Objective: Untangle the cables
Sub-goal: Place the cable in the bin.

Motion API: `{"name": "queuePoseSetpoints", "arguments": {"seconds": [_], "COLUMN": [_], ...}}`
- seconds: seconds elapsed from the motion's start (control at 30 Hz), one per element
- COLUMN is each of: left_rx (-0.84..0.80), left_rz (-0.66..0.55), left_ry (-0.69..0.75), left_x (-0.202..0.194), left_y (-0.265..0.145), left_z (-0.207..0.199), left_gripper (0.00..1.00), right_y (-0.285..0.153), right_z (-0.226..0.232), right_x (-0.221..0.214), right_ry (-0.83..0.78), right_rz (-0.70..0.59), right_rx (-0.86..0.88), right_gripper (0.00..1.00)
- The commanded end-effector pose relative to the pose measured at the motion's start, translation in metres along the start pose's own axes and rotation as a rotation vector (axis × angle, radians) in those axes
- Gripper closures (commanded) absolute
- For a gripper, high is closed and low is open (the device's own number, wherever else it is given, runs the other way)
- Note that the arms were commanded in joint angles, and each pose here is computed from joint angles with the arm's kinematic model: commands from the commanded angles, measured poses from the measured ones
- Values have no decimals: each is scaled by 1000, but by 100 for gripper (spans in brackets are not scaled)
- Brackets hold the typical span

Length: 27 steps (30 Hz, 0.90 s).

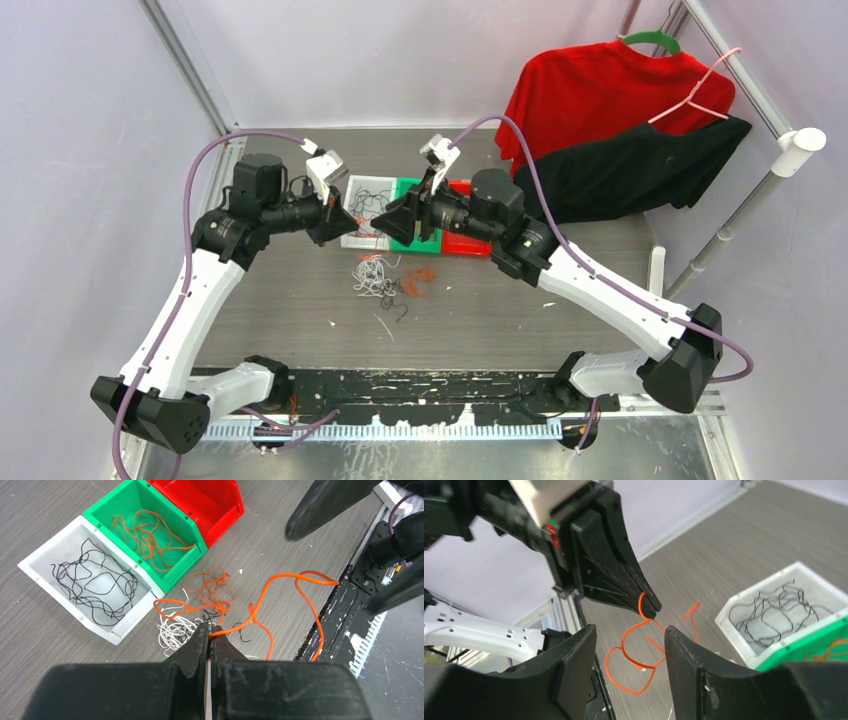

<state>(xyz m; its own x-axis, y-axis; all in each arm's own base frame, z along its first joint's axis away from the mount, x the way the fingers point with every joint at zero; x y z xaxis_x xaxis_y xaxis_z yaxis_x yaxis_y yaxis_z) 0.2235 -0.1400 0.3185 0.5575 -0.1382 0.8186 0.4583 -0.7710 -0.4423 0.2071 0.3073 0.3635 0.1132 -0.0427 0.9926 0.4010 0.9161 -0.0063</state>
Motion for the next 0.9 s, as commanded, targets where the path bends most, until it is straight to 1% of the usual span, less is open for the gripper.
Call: {"name": "queuePoseSetpoints", "arguments": {"seconds": [0.0,0.07,0.17,0.2,0.23,0.27,0.3,0.33,0.37,0.4,0.43,0.5,0.63,0.87], "left_rx": [-11,-11,-17,-23,-28,-38,-44,-47,-47,-45,-41,-33,-17,26], "left_rz": [-58,-59,-54,-54,-53,-54,-53,-51,-49,-45,-40,-31,-11,35], "left_ry": [17,20,17,17,16,16,15,14,12,15,24,41,68,77], "left_x": [18,18,17,17,17,17,17,18,18,17,17,16,14,9], "left_y": [-6,-6,-6,-6,-7,-7,-7,-7,-8,-9,-10,-13,-18,-27], "left_z": [-8,-9,-9,-10,-11,-12,-13,-14,-14,-15,-15,-15,-14,-14], "left_gripper": [100,100,100,100,100,100,99,85,67,44,30,17,1,1], "right_y": [7,8,12,14,15,17,17,17,15,13,11,7,1,3], "right_z": [-3,-2,-6,-7,-9,-12,-18,-24,-31,-38,-45,-58,-79,-120], "right_x": [-4,-6,-6,-5,-3,-1,1,3,6,7,5,0,-21,-49], "right_ry": [0,-6,-12,-19,-28,-28,-26,-25,-24,-27,-30,-55,-85,-74], "right_rz": [83,89,91,91,89,84,78,68,57,52,62,98,172,254], "right_rx": [8,21,4,2,-6,-33,-69,-100,-131,-161,-194,-234,-302,-391], "right_gripper": [43,44,53,63,81,96,99,99,99,99,99,99,99,99]}}
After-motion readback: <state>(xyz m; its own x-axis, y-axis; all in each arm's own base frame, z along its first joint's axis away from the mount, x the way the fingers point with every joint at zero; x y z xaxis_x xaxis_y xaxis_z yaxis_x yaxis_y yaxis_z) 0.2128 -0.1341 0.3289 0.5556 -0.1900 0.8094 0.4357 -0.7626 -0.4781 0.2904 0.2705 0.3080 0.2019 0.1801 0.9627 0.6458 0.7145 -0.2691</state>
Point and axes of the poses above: each gripper's point midway between its finger pads, its own y axis out along the fingers, its own z axis along the line the jaws close on, x = y × z, the point moved 6 cm from there along -y, back along the fingers, and after that the axes turned 15 degrees about -y, right-handed, at the moved point
